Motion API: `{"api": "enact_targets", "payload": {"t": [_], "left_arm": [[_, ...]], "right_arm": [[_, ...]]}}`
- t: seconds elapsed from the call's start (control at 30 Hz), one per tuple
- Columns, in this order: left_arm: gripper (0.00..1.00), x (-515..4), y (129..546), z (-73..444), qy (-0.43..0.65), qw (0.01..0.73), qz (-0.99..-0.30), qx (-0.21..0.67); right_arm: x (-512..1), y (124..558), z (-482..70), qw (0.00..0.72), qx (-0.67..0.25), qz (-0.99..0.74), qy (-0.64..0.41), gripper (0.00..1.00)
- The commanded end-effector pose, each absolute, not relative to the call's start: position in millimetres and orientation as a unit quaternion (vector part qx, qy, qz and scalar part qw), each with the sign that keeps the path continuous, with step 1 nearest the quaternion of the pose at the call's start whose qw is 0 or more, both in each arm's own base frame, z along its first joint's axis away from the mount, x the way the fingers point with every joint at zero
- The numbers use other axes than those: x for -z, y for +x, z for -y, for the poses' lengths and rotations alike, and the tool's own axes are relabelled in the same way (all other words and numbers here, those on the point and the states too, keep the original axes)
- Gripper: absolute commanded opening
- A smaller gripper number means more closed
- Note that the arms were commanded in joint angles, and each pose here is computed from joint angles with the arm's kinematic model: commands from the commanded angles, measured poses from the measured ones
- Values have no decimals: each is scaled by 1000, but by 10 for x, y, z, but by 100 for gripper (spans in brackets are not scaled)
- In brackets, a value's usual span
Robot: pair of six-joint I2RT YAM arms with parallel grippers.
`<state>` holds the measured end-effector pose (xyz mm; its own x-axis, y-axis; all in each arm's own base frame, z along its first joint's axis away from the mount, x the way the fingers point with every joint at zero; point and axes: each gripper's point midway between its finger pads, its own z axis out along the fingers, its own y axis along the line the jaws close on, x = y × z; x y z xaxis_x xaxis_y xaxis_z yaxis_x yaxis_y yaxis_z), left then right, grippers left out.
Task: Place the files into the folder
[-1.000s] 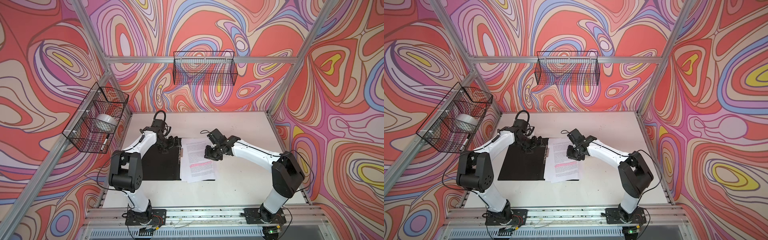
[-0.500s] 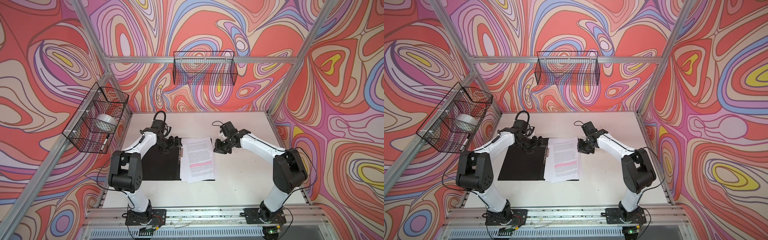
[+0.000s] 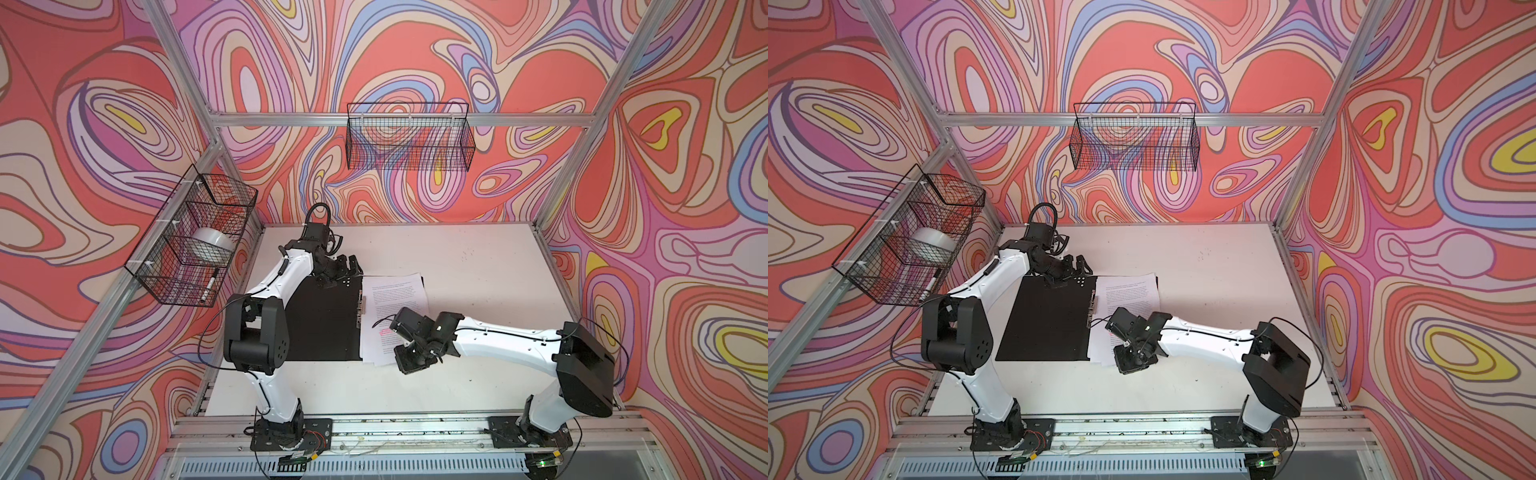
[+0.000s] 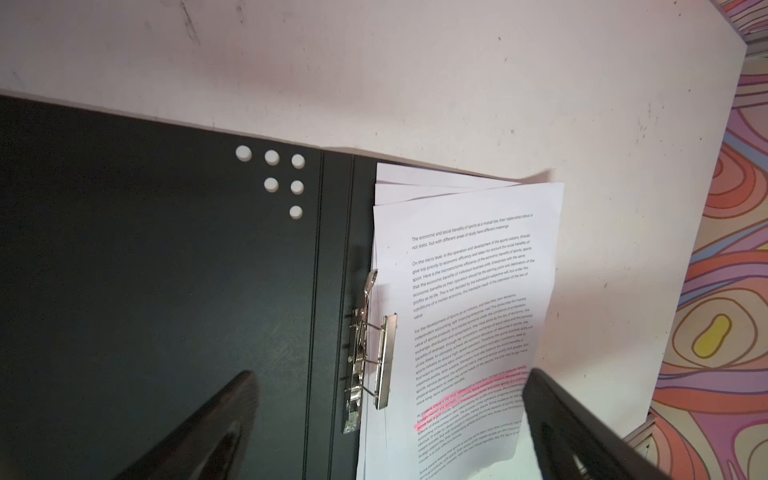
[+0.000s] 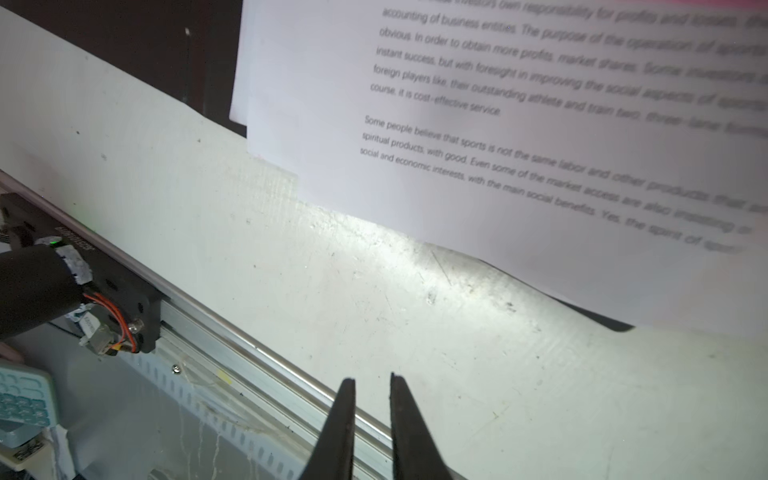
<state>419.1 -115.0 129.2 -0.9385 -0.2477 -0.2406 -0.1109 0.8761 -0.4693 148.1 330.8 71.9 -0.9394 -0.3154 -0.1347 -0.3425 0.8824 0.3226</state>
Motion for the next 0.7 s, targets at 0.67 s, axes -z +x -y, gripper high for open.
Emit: {"api": "enact_targets", "payload": {"t": [0.67], "left_arm": [[100, -1168, 4233, 1119, -130, 116, -954, 243]], "right_arm": [[-60, 1728, -3717, 60, -80, -975, -196, 18]]}}
